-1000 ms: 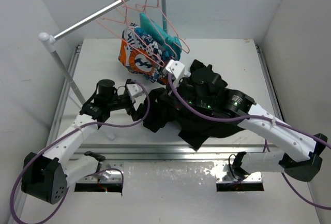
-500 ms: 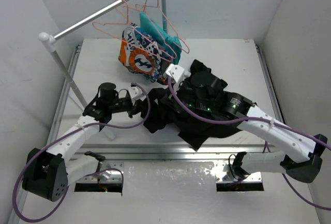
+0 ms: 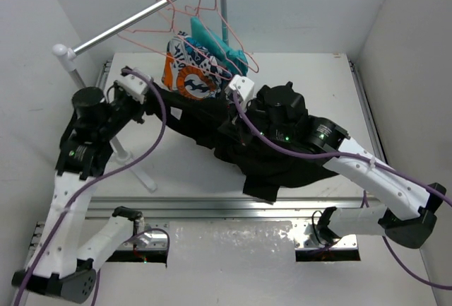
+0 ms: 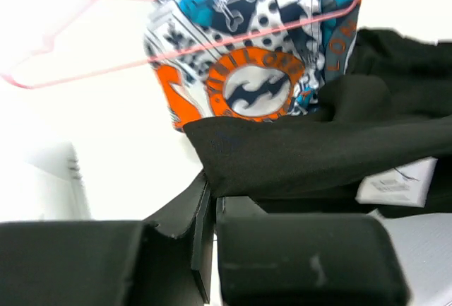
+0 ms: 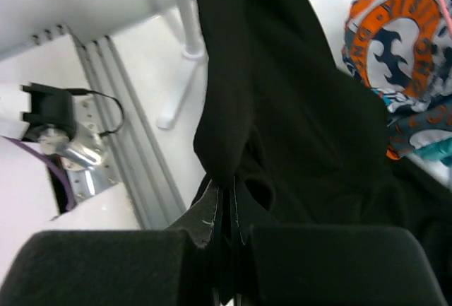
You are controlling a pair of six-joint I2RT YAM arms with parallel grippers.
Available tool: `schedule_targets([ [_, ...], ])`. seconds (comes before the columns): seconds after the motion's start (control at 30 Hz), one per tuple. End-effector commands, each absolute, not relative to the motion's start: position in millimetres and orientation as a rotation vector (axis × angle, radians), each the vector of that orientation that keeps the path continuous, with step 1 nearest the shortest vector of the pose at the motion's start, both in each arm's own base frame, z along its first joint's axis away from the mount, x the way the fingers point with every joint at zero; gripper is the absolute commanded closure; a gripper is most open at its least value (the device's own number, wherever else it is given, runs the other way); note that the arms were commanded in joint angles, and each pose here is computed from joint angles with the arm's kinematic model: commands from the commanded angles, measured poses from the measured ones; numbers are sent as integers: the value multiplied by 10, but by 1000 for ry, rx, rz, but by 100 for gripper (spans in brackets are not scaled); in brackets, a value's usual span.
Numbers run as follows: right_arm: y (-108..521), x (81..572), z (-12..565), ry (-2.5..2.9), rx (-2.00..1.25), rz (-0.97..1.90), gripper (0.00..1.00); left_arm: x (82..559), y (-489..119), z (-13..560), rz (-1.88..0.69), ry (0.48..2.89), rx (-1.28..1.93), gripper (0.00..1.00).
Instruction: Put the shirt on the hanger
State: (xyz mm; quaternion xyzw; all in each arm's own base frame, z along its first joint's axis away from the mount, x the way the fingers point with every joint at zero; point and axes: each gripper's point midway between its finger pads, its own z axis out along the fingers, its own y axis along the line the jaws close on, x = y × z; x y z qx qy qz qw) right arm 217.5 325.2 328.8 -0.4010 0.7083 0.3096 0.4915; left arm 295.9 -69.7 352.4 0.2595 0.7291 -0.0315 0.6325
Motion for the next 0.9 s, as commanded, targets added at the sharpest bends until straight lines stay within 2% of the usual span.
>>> schedule_targets([
  [0.0, 3233, 2098, 3284, 1740, -947, 819, 100, 2713, -493, 3326, 11, 1814, 611, 100],
  [0.17, 3024, 2257, 2519, 1978, -841, 896, 100, 2673, -643, 2479, -151, 2077, 668, 100],
  [0.23, 2925, 2369, 2262, 2055, -813, 843, 84, 2719, -683, 2141, -203, 2177, 658, 100],
  [0.3, 2889, 2497, 2127, 2112, -808, 794, 51, 2784, -721, 1955, -241, 2233, 643, 100],
  [0.37, 2962, 2526, 2264, 2073, -861, 816, 27, 2830, -737, 1895, -253, 2246, 631, 100],
  [0.47, 3141, 2407, 2770, 1868, -983, 949, 12, 2884, -771, 1861, -270, 2227, 626, 100],
  [0.63, 3284, 2409, 3511, 1590, -1064, 983, 12, 2987, -771, 1753, -263, 2237, 621, 100],
  [0.73, 3471, 2574, 3885, 1502, -1094, 993, 21, 3031, -783, 1655, -274, 2260, 621, 100],
  [0.77, 3507, 2635, 4280, 1418, -1079, 982, 22, 3046, -785, 1649, -274, 2261, 619, 100],
  [0.83, 3680, 3006, 4217, 1476, -1053, 982, 24, 3074, -789, 1617, -275, 2263, 617, 100],
  [0.87, 3698, 3103, 4624, 1392, -1020, 968, 24, 3085, -788, 1602, -274, 2262, 615, 100],
])
